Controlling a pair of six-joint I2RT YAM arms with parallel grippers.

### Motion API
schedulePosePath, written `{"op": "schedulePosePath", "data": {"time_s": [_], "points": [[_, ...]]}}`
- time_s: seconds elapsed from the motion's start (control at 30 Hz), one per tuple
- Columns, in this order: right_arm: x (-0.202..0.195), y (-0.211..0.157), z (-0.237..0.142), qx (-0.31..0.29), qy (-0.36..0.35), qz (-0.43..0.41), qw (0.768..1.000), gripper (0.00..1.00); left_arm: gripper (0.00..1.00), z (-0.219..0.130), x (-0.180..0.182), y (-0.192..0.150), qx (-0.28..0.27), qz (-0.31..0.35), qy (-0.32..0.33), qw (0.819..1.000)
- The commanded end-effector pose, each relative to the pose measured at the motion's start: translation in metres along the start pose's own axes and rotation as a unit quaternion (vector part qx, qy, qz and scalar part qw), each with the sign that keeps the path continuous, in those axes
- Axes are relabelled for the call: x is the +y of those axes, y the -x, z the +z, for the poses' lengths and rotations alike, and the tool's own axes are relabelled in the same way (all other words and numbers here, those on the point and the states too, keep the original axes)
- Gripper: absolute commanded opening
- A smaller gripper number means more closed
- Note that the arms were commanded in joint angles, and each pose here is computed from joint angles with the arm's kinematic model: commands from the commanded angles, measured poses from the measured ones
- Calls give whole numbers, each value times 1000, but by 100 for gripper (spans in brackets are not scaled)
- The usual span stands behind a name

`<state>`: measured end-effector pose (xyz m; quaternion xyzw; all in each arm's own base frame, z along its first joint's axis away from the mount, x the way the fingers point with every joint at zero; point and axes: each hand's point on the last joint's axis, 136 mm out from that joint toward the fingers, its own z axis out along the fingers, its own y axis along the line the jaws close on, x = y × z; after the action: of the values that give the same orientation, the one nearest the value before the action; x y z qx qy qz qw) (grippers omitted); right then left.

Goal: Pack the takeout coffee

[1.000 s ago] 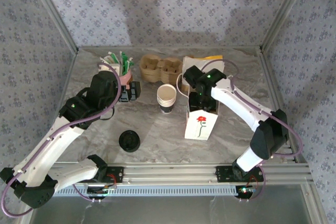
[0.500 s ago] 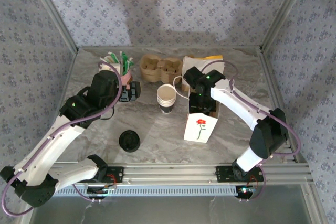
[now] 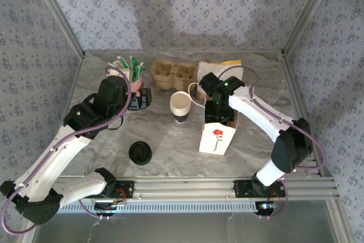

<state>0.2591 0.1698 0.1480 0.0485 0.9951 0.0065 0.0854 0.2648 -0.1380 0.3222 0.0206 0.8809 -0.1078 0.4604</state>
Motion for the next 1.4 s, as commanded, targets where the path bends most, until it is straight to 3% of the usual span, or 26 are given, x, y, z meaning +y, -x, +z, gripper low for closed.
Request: {"op": "schedulePosePath", "data": {"time_s": [0.0,1.37], "points": [[-9,-10,14,25,-20,-4,999,68,100,-8,1,16,-19,-1,2,1000],[-10,-7,8,17,-14,-5,1000,68,99,-7,-4,20,-17,-3,-3,1000]]}}
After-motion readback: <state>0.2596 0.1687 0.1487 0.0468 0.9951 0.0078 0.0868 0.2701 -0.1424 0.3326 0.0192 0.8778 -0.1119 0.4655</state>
